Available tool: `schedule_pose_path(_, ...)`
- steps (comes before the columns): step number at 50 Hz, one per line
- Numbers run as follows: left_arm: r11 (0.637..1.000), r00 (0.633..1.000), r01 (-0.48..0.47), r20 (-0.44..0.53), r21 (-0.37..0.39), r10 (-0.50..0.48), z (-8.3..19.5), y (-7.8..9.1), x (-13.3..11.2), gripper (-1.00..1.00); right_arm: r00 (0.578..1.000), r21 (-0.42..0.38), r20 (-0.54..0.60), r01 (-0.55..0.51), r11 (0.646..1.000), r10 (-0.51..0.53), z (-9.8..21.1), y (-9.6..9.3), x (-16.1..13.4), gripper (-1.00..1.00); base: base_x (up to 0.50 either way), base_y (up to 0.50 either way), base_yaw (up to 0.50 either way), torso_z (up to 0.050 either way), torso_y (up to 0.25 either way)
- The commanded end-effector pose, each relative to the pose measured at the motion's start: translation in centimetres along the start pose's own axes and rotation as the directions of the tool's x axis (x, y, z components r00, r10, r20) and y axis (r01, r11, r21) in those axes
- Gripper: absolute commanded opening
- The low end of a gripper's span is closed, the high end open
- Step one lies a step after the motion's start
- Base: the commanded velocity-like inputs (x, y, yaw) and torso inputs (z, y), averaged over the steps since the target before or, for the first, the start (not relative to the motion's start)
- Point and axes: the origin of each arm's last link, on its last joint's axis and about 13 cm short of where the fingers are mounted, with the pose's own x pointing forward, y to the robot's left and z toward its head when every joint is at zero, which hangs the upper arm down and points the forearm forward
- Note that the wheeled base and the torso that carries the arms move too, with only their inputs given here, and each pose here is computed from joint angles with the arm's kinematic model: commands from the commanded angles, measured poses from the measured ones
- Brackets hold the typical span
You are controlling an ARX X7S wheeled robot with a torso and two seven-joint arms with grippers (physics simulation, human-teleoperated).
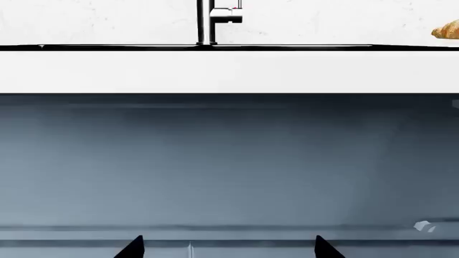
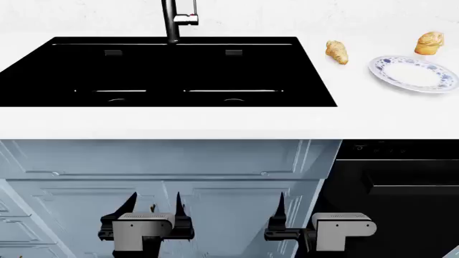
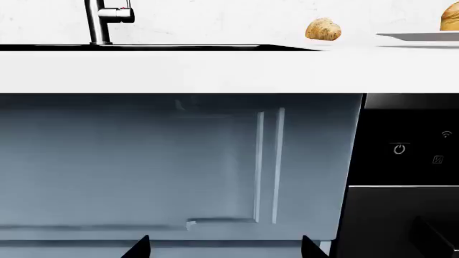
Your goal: Place the pastries on the plates.
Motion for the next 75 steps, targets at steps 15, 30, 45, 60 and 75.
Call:
schedule_pose_path(15, 1.000, 1.000, 0.014, -0.006, 0.004, -0.014, -0.10, -0.04, 0.28, 1.00, 1.000, -0.003, -0.022, 0.001, 1.000, -0.001, -0.12, -0.04, 0.36, 1.00, 0.00, -0.10, 0.00, 0.000, 0.000)
schedule_pose_path(30, 1.000, 1.000, 0.017, -0.009, -0.002, -0.017, -0.22, -0.02, 0.24, 1.00, 0.999, -0.004, -0.026, 0.023, 1.000, -0.023, -0.17, -0.06, 0.36, 1.00, 0.00, -0.50, 0.00, 0.000, 0.000)
schedule_pose_path(45, 1.000, 1.000, 0.016, -0.012, -0.005, -0.016, -0.35, -0.03, 0.30, 1.00, 0.999, -0.001, -0.029, 0.029, 1.000, -0.029, -0.27, -0.10, 0.44, 1.00, 0.00, -0.50, 0.00, 0.000, 0.000)
schedule_pose_path(60, 1.000, 1.000, 0.016, -0.012, -0.007, -0.016, -0.28, -0.02, 0.24, 1.00, 0.999, -0.004, -0.029, 0.029, 1.000, -0.029, -0.32, -0.11, 0.47, 1.00, 0.00, -0.50, 0.00, 0.000, 0.000)
schedule_pose_path(75, 1.000, 1.000, 0.016, -0.014, -0.010, -0.016, -0.25, 0.00, 0.26, 1.00, 0.999, -0.009, -0.030, 0.030, 1.000, -0.030, -0.23, -0.06, 0.45, 1.00, 0.00, -0.50, 0.00, 0.000, 0.000)
